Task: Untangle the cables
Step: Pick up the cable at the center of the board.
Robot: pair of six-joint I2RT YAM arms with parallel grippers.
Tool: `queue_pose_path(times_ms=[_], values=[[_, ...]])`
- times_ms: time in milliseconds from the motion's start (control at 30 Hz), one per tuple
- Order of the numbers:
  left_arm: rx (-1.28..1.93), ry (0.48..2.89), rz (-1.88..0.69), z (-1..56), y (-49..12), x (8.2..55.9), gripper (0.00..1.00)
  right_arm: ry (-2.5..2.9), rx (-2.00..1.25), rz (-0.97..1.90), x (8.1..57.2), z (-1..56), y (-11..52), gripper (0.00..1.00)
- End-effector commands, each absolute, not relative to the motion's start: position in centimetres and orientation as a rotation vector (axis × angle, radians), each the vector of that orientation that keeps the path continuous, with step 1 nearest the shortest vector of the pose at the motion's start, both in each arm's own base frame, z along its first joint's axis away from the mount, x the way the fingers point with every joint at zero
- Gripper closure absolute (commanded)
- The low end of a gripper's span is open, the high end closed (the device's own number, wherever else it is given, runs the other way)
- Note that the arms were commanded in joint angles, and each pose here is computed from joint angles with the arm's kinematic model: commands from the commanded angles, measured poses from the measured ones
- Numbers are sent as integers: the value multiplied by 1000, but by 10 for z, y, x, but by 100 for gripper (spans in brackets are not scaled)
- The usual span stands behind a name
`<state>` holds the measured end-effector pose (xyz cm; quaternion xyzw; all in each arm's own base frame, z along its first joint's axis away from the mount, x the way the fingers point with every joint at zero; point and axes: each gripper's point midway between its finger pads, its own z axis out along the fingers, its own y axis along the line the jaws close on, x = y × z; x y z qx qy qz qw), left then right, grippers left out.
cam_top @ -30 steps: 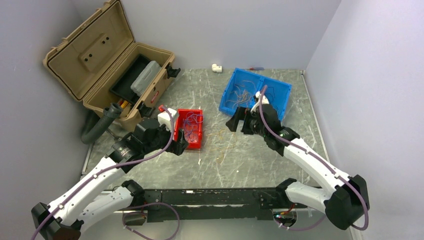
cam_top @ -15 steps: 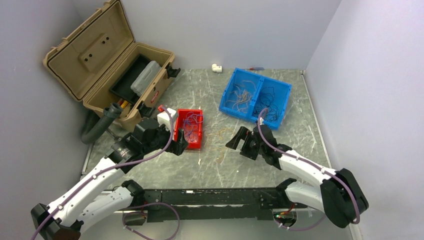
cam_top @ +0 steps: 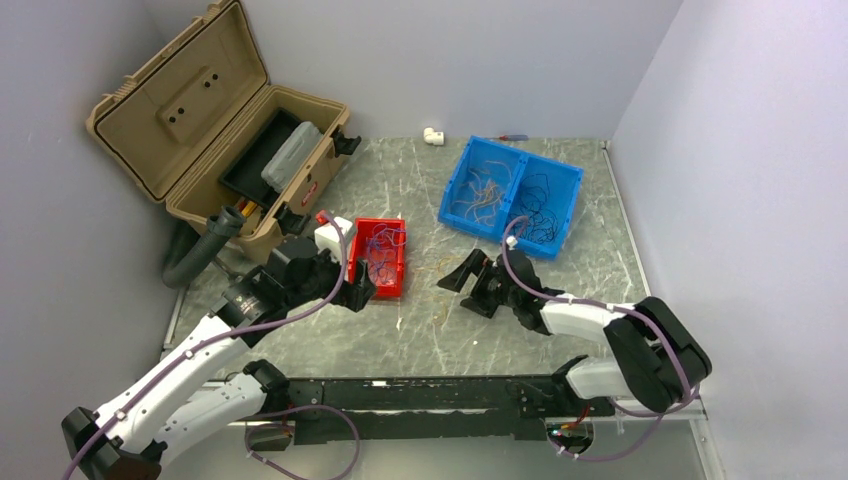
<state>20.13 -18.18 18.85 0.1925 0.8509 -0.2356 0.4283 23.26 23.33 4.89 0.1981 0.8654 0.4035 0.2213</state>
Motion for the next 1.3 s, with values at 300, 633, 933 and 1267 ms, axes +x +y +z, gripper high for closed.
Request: queue_pose_path(times_ms=[300,633,933,1267], values=[[473,2073,-566,201,-176,204,7,2350,590,1196,260,55,276,0],[484,2075,-538,199,-171,203,7,2361,590,1223,278,51,302,0],[498,2071,-510,201,-168,204,7,2409,626,1185,286,40,320,3],[508,2068,-501,202,-167,204,6,2390,619,1240,289,39,329,35]])
